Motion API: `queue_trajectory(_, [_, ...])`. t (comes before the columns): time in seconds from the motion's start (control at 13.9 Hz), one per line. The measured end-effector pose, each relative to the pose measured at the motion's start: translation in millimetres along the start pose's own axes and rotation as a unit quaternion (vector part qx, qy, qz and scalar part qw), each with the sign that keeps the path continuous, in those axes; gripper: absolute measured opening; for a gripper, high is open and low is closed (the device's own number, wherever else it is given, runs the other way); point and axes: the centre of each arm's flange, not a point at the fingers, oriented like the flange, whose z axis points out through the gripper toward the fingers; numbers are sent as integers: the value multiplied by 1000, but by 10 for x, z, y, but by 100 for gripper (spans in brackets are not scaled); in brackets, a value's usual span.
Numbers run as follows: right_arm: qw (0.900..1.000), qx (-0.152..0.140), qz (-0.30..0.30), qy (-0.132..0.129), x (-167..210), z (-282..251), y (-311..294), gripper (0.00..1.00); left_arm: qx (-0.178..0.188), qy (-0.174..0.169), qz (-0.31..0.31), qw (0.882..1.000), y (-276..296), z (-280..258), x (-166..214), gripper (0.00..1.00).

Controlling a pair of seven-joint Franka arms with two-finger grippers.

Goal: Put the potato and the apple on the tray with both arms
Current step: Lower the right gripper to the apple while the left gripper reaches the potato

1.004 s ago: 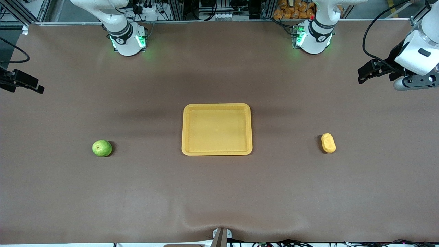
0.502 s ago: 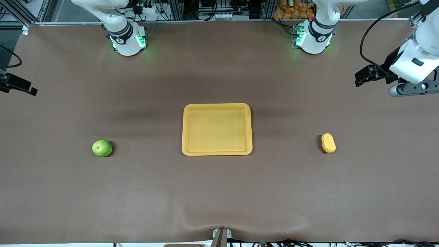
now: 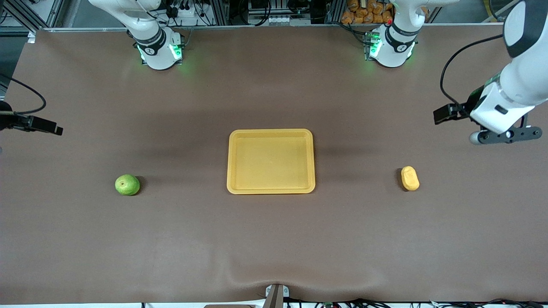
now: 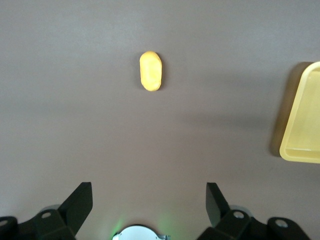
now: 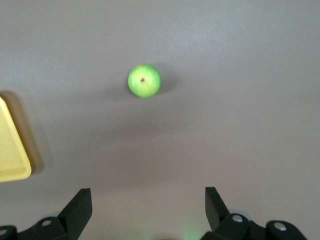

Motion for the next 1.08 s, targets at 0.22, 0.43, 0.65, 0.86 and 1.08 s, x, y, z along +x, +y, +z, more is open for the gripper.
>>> queue_trajectory(0.22, [1000, -3, -11, 13, 192, 176, -141, 100, 1, 6, 1, 1000, 24, 246, 117, 100])
queue_trajectory(0.43, [999, -6, -20, 29, 383, 431, -263, 100, -2, 16, 4, 1000, 62, 509, 231, 100])
queue_trajectory(0.65, [999, -7, -19, 48, 491, 693, -257, 100, -9, 38, 7, 999, 113, 919, 358, 100])
queue_trajectory(0.86, [998, -8, -20, 59, 523, 910, -261, 100, -9, 46, 7, 999, 107, 1323, 437, 100])
queue_trajectory(1.08, [997, -9, -22, 68, 527, 1255, -287, 100, 10, 48, 18, 999, 101, 1586, 534, 100])
